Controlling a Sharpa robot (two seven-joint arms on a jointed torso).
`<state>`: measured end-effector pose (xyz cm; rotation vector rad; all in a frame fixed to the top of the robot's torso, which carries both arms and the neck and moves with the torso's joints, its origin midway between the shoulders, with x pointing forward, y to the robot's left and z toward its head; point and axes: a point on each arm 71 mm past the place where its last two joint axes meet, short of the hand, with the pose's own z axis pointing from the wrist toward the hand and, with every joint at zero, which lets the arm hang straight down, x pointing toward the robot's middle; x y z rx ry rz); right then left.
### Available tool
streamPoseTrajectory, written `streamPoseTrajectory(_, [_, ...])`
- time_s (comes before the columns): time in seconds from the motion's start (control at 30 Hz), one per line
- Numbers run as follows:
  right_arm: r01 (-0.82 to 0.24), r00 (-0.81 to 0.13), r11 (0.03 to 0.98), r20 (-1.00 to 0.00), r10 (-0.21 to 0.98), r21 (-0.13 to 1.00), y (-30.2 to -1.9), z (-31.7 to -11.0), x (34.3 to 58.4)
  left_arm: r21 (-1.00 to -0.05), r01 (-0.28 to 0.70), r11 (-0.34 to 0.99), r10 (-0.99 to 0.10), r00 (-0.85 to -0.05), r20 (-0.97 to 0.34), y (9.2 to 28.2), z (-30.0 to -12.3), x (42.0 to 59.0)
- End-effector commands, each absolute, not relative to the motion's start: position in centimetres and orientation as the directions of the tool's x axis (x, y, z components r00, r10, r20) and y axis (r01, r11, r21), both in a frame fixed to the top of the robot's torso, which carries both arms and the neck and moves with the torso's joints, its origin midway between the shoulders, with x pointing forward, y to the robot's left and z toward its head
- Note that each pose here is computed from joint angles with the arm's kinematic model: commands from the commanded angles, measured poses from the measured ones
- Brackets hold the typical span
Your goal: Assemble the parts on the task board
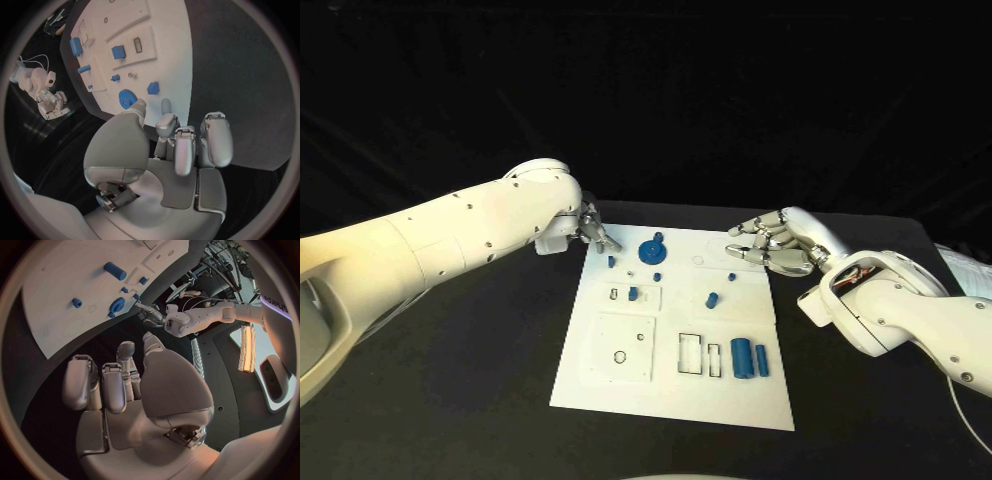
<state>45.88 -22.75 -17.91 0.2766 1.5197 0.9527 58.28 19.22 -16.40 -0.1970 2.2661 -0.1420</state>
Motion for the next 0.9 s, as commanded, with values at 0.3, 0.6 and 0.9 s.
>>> streamPoseTrajectory(0.3, [-0.351, -0.226, 0.627, -0.713, 0.664, 0.696, -22.59, -18.07, 45.95, -0.162, -0.092, 0.982, -0.182, -0.671, -0.719, 19.02, -16.69, 58.23])
streamPoseTrajectory(0.6, [-0.352, -0.228, 0.625, -0.712, 0.664, 0.696, -22.51, -18.09, 45.99, -0.15, -0.083, 0.985, -0.165, -0.691, -0.704, 18.81, -16.94, 58.16])
streamPoseTrajectory(0.9, [-0.35, -0.228, 0.626, -0.711, 0.665, 0.697, -22.46, -18.15, 46.05, -0.162, -0.071, 0.984, -0.166, -0.688, -0.707, 18.37, -17.23, 58.12])
